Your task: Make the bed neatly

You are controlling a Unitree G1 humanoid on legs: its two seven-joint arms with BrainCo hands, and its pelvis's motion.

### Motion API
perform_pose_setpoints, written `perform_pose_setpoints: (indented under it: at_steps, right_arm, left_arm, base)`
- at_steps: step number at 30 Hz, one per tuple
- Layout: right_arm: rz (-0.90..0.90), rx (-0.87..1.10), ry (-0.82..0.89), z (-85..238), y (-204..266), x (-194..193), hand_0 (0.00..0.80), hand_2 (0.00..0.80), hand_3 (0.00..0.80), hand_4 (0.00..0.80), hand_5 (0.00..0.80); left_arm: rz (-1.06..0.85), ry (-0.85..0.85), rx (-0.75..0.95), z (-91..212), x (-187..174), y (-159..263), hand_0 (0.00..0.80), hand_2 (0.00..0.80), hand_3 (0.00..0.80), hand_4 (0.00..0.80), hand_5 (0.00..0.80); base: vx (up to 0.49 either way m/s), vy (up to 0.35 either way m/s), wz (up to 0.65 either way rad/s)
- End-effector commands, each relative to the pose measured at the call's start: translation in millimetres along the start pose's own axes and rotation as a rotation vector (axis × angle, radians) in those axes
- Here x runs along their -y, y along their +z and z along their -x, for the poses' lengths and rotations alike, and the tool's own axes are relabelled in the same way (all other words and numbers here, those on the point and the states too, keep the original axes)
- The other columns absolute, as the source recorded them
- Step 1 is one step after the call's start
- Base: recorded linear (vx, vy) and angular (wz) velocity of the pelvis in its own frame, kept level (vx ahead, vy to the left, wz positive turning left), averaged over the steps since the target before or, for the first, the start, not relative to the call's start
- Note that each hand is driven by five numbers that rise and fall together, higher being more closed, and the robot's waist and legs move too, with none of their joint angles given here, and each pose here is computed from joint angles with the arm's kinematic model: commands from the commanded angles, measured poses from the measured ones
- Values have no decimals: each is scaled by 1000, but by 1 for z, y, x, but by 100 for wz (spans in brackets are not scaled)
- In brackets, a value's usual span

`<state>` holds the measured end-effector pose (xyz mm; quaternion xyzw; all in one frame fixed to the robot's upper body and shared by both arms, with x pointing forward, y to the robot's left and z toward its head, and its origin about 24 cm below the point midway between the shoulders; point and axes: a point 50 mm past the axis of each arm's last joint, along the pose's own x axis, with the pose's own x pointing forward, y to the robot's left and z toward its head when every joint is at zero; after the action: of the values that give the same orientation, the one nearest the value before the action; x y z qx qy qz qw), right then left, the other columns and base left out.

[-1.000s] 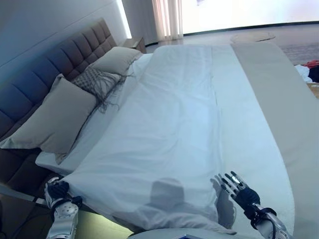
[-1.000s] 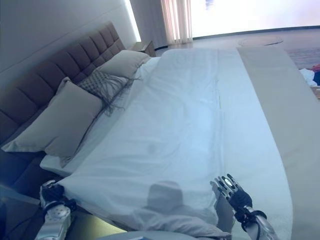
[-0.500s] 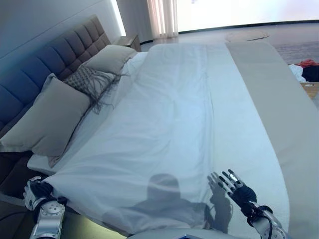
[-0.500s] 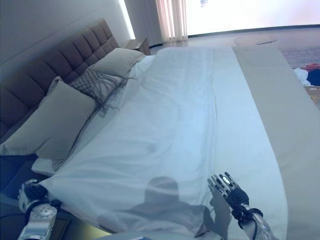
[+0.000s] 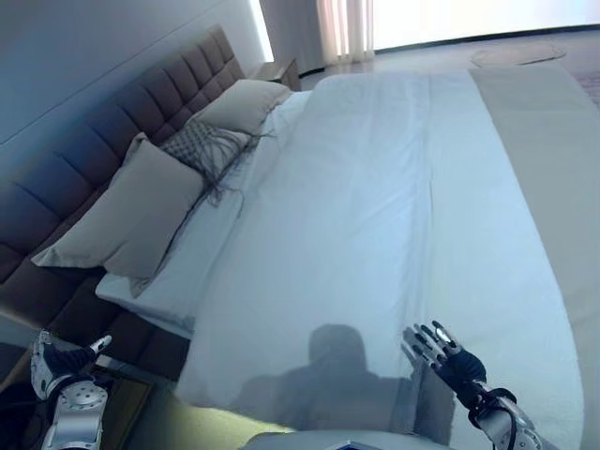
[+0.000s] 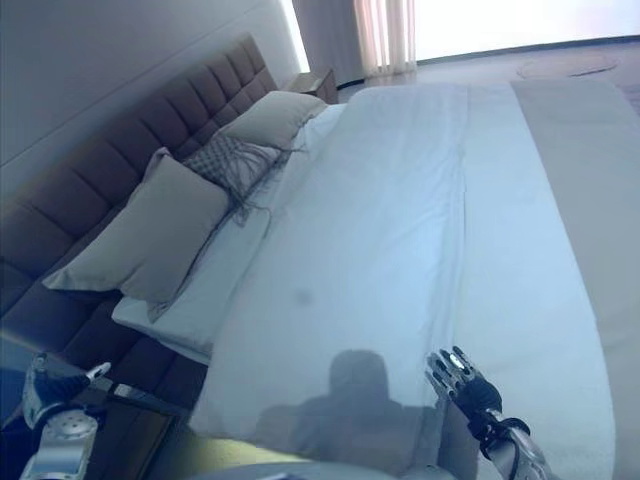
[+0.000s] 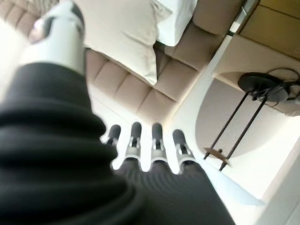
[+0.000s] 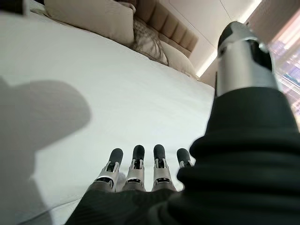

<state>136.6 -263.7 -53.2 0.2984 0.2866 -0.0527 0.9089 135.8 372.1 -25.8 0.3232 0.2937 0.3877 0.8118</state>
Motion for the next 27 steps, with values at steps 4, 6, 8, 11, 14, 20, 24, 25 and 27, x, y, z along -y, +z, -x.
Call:
perform_pose_setpoints:
  at_steps: [4,6,8,11,14,20,24,25,27]
  right_arm:
    - [-66,114,83,-14,9,-21,0,0,0,0,0]
    - [-72,126,89,-15,3,-20,0,0,0,0,0]
    - [-22,112,108,-25,8,-27,0,0,0,0,0]
    - [47,93,132,-29,10,-33,0,0,0,0,0]
    - [50,123,146,-28,10,-35,0,0,0,0,0]
    - [35,206,128,-23,11,-30,0,0,0,0,0]
    - [16,214,83,-21,8,-24,0,0,0,0,0]
    - [14,221,70,-21,9,-23,0,0,0,0,0]
    - [5,252,28,-21,10,-21,0,0,0,0,0]
  left_arm:
    - [6,332,924,18,-55,102,0,0,0,0,0]
    - [83,95,290,-16,-64,77,0,0,0,0,0]
    - [102,94,268,-41,-58,67,0,0,0,0,0]
    - [304,-39,305,-56,-67,91,0,0,0,0,0]
    - [570,-271,379,-41,-42,103,0,0,0,0,0]
    - [785,-648,471,16,29,104,0,0,0,0,0]
    - [831,-786,446,34,48,102,0,0,0,0,0]
    - [830,-807,443,37,52,101,0,0,0,0,0]
    - [841,-870,418,45,61,99,0,0,0,0,0]
  base:
    - [20,-25,6]
    - [2,-45,5]
    - [36,113,5]
    - [57,104,-16]
    - [-23,-42,-11]
    - [-46,-92,-8]
    - [-29,-89,-7]
    - [-13,-102,-2]
    - [-20,-117,-5]
